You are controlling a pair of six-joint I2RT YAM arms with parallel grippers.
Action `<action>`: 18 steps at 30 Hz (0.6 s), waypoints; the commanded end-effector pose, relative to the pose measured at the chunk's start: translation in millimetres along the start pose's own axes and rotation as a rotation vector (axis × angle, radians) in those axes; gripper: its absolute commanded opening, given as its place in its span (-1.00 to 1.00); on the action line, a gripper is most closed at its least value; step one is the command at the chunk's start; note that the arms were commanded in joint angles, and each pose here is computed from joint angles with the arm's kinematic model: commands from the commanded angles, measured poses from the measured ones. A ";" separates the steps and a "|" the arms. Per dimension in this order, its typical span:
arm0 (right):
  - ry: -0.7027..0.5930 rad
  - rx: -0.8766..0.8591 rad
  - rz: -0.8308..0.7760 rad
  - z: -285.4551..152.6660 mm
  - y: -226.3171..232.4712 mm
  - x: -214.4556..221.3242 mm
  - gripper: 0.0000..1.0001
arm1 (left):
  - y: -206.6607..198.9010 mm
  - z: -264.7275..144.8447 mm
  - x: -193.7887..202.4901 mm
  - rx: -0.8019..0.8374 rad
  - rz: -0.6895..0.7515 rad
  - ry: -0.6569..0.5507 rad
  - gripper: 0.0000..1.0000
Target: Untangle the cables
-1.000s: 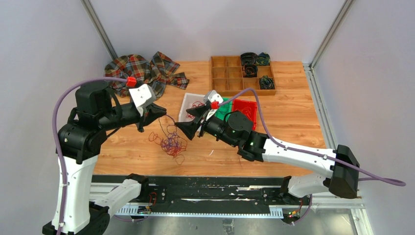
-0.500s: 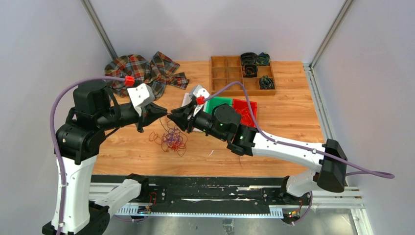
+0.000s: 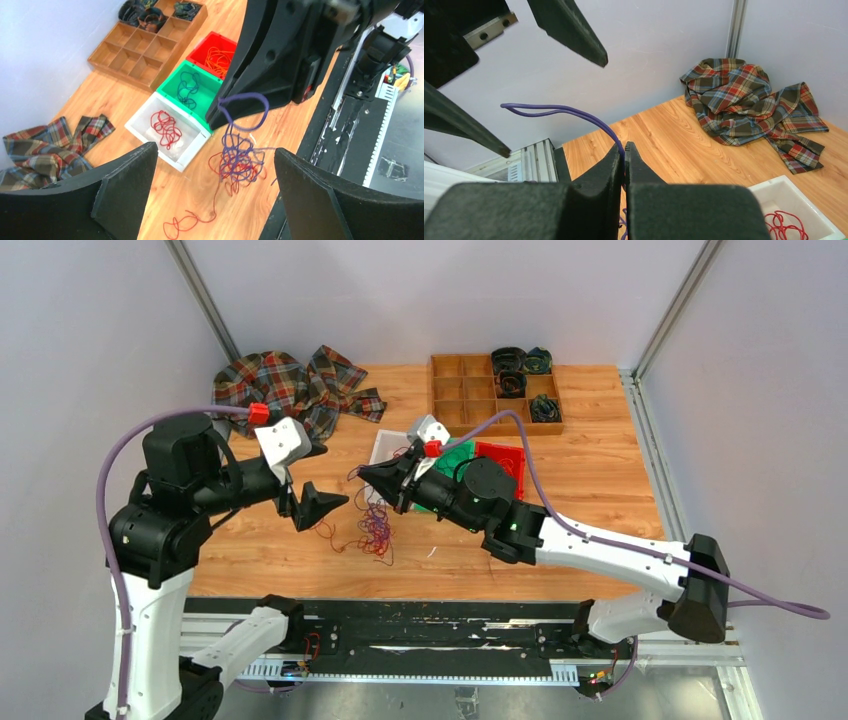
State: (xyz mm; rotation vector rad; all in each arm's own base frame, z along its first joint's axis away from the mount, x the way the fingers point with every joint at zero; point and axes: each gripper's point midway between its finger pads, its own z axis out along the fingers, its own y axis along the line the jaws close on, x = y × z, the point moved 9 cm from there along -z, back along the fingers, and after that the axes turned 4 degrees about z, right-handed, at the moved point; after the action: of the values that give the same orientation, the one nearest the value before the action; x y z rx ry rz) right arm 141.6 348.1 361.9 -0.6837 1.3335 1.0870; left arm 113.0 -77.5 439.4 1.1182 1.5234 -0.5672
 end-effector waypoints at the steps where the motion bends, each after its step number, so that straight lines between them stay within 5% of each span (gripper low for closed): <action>1: -0.083 -0.009 0.020 -10.7 7.1 -19.9 -0.99 | -1.9 0.4 11.0 -0.022 -0.003 0.027 0.82; 18: -0.139 -0.074 0.130 -5.7 19.1 -37.4 -0.99 | 4.4 40.7 52.5 0.063 -0.091 0.002 0.33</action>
State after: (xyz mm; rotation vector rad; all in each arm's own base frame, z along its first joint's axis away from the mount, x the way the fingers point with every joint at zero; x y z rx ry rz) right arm 133.9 339.2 380.0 -0.5961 1.3059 1.1885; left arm 128.5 -85.8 372.9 1.1272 1.6455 -0.6853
